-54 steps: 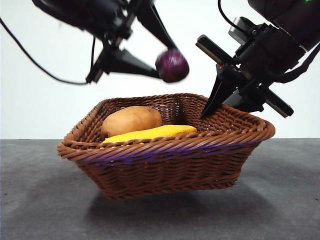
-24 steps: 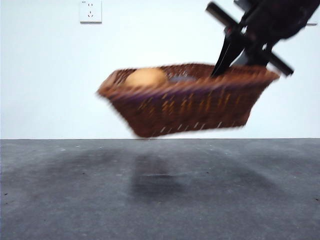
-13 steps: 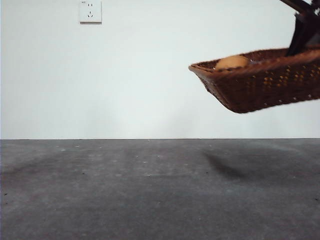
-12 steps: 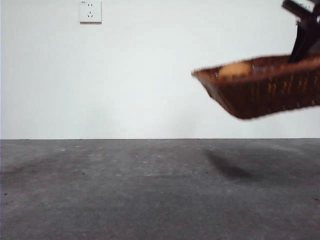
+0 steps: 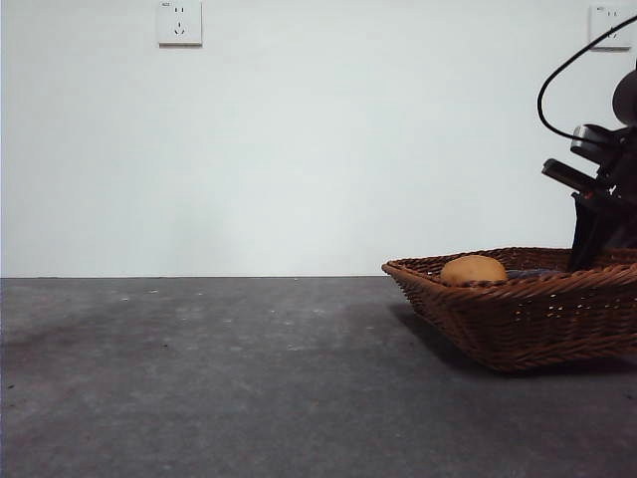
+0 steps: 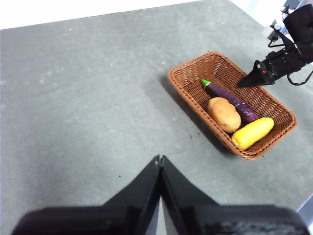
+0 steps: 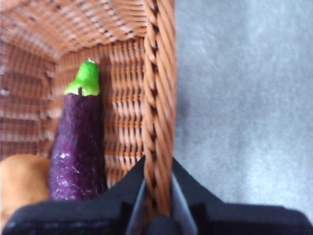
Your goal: Help me put the vegetables on the table into the basket
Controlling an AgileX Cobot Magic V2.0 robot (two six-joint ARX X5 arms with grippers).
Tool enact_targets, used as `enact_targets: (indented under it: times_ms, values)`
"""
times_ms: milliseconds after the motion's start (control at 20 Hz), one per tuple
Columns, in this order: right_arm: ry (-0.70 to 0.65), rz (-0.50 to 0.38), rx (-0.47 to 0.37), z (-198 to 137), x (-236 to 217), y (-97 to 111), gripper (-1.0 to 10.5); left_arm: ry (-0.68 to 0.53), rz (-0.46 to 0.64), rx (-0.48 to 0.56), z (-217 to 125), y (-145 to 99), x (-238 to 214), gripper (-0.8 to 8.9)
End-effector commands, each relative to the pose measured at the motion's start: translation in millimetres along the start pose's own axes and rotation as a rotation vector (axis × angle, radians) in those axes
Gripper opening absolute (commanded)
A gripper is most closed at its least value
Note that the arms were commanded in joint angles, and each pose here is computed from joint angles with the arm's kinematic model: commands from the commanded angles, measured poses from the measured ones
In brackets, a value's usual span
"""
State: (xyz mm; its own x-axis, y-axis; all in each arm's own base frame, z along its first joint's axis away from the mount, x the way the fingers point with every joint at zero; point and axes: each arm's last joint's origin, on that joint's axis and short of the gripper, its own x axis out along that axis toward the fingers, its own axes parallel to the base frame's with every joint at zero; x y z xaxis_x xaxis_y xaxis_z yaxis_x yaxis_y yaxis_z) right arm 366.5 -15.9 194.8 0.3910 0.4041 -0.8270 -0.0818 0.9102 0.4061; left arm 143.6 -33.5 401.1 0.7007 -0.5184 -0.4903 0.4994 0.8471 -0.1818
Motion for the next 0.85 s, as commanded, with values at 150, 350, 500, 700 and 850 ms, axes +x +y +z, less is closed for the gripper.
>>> enact_targets:
  times_ms: [150,350,500,700,850]
  values:
    - [0.089,-0.008,0.052,-25,22,-9,-0.1,0.003,0.005,0.014,1,3,4,-0.08]
    - [0.101,-0.023,0.057,-32,26,-12,-0.1,0.015,0.003,0.010,2,5,9,-0.08]
    - [0.071,-0.020,0.040,-28,25,-12,1.2,0.017,0.003,0.009,3,5,10,-0.08]
    - [-0.026,-0.019,-0.006,-12,2,0,2.9,0.017,0.003,0.009,3,5,10,-0.08]
    - [-0.142,-0.056,-0.055,1,-44,21,2.8,0.017,0.003,0.008,3,5,10,-0.08]
